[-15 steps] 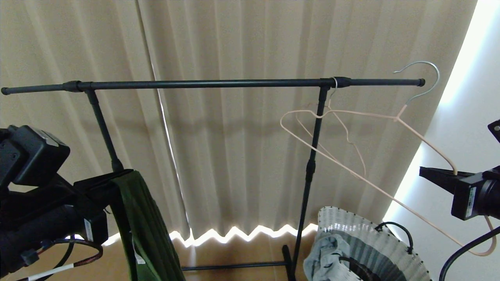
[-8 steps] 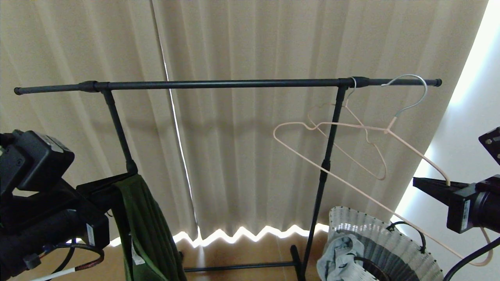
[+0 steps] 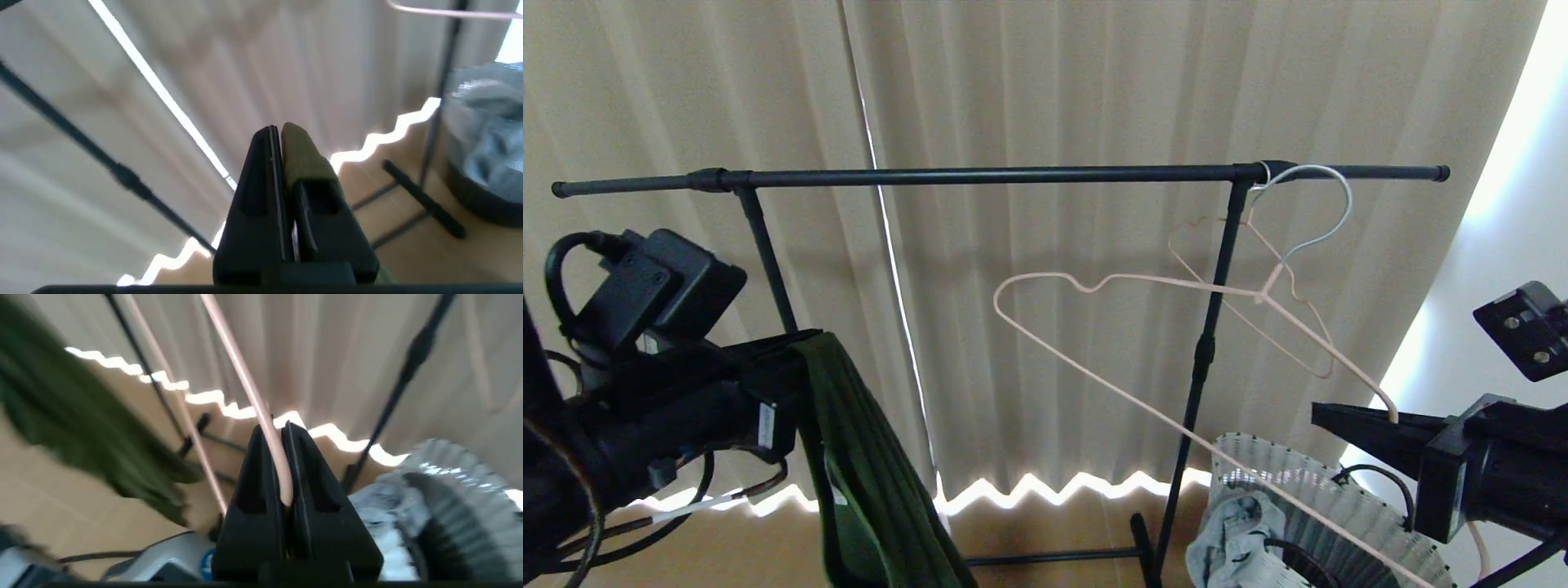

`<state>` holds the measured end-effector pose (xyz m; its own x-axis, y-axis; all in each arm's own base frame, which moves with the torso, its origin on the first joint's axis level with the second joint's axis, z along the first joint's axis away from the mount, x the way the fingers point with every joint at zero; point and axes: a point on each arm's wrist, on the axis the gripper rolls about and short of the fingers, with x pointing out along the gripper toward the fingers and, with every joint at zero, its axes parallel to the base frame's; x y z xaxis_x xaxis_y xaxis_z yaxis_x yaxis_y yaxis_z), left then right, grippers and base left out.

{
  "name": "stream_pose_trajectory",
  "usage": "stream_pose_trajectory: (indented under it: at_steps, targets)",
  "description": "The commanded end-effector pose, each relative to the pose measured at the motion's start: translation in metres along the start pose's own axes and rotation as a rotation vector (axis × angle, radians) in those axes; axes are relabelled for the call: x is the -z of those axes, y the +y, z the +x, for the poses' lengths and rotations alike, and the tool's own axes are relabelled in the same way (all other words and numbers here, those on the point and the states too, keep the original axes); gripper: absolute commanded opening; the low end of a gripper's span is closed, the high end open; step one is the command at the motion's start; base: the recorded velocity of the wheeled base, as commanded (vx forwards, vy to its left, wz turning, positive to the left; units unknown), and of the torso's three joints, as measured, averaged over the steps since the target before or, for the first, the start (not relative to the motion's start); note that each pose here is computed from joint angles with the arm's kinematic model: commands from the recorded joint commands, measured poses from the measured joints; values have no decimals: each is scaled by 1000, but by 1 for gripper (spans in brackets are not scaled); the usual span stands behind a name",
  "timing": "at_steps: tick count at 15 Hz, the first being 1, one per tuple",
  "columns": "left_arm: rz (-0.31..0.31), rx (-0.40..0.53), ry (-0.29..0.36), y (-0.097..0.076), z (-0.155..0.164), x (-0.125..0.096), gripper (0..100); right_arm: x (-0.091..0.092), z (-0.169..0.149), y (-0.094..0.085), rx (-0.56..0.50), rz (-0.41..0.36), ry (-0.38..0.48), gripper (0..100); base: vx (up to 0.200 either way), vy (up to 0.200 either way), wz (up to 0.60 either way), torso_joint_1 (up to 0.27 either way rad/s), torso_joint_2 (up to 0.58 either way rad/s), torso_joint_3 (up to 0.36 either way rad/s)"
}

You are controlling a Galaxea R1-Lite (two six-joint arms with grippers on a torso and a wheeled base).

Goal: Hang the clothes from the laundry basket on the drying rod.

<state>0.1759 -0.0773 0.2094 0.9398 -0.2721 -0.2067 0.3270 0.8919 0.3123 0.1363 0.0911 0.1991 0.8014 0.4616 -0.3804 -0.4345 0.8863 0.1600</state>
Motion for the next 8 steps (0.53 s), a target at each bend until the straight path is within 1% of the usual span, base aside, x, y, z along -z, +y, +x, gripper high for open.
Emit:
stream_pose_trajectory:
  at_steps: [1,3,4,5,8]
  targets:
    - [-19,-41,66,-10,35,-6,0,6,2,16,-89,0,36,0,0,0,0,0,0,0]
    - [-55,-78,85,-17,56,-12,0,9,0,29,-162,9,54,0,0,0,0,0,0,0]
    - [-74,-76,82,-20,62,-15,0,11,-1,33,-184,4,62,0,0,0,0,0,0,0]
    - [-128,-69,71,-25,73,-23,0,15,-2,38,-213,-10,81,0,0,0,0,0,0,0]
    - [-204,-127,72,-28,88,-39,0,21,3,40,-211,-18,113,0,0,0,0,0,0,0]
